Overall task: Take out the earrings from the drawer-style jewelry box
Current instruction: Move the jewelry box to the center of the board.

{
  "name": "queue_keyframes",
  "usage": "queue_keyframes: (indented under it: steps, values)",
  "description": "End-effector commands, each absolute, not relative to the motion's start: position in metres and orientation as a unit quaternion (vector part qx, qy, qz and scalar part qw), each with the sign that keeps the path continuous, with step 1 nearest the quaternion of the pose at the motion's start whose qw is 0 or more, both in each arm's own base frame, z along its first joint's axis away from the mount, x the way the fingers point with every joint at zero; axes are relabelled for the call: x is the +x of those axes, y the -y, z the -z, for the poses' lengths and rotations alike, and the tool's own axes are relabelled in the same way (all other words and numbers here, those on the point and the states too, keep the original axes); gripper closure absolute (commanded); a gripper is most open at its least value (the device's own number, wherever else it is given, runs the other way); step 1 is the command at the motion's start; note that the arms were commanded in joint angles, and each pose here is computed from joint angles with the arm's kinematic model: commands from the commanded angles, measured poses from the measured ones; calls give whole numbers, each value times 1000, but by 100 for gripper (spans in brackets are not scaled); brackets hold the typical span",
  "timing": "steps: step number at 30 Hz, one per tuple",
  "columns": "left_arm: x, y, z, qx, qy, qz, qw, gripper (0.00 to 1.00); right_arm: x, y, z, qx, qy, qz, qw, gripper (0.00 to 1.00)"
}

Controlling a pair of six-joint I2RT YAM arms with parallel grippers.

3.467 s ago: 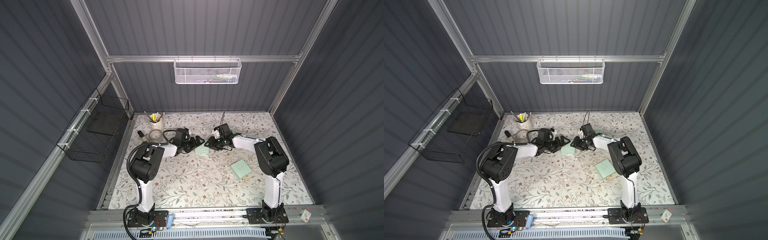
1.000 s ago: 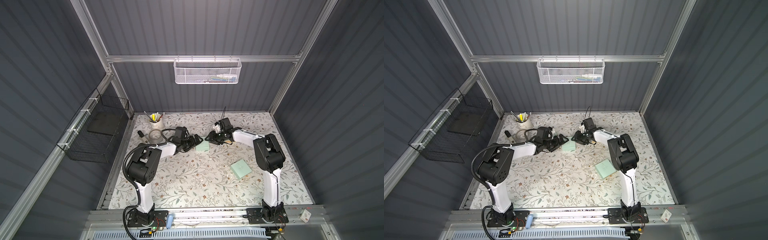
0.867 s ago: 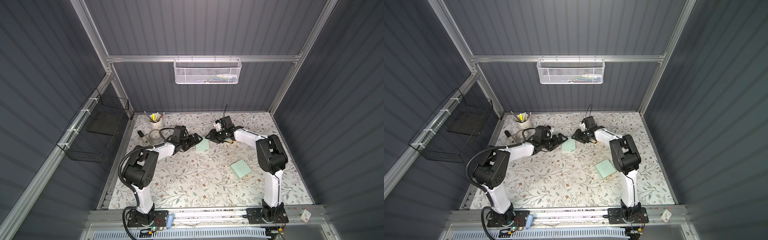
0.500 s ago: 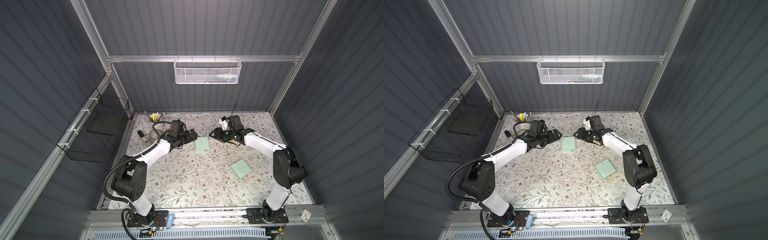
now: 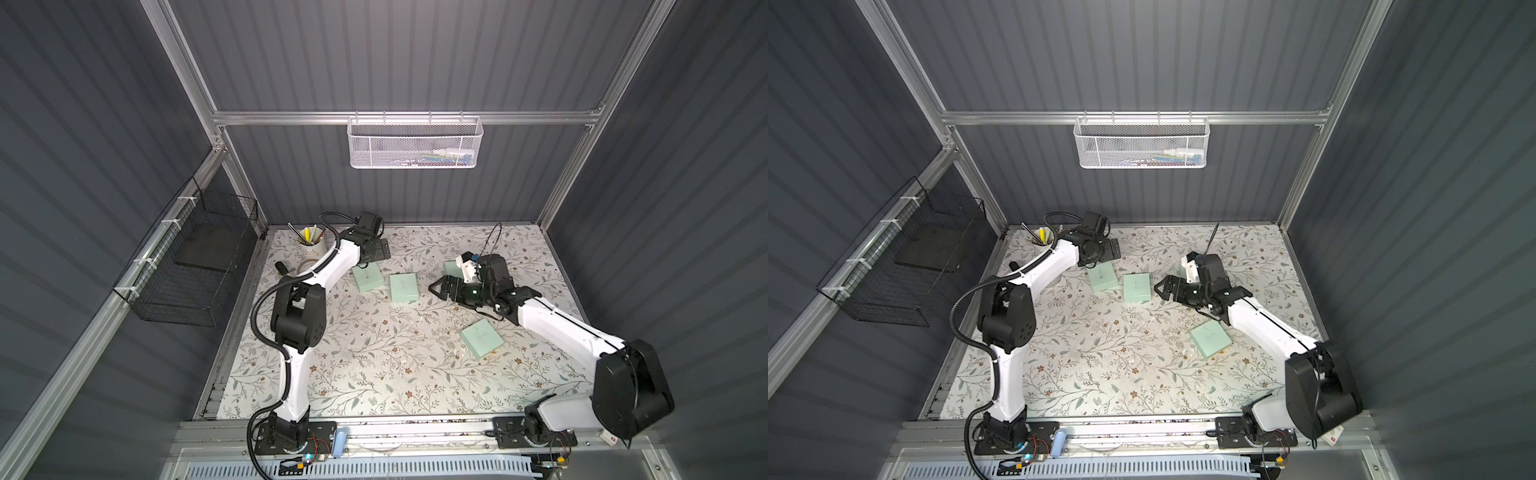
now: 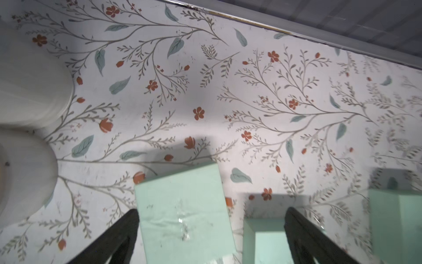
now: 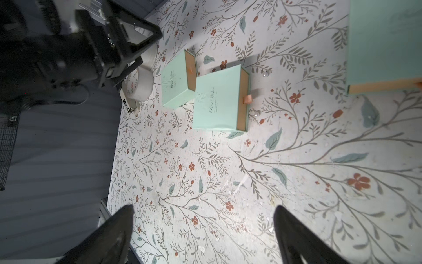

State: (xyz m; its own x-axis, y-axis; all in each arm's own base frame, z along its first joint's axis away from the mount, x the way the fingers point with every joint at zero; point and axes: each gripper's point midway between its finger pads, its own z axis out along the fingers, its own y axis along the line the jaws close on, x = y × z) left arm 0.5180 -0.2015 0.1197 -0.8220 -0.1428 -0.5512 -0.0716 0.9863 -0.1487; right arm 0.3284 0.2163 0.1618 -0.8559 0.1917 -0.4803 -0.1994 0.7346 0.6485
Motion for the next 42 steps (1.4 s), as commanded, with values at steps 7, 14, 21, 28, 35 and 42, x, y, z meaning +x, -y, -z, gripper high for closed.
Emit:
queue_keyframes:
  steps: [7,14,21,28,35,42]
  values:
    - [536,188,-63,-4,-972,7,235,0,298,-206,-153,-17,-896,-359,260,1]
    - [537,189,-46,37,-974,-6,223,0,293,-207,-145,-13,-896,-368,248,1]
    - [518,193,-45,62,-976,7,207,0,293,-213,-142,-8,-892,-385,238,1]
    - [495,185,-41,62,-980,-2,191,0,291,-219,-141,-9,-891,-392,231,1]
    - [463,190,-50,60,-980,32,185,0,287,-226,-138,-13,-893,-389,227,1]
    - [414,203,-57,61,-979,73,180,0,287,-229,-142,-14,-891,-392,231,1]
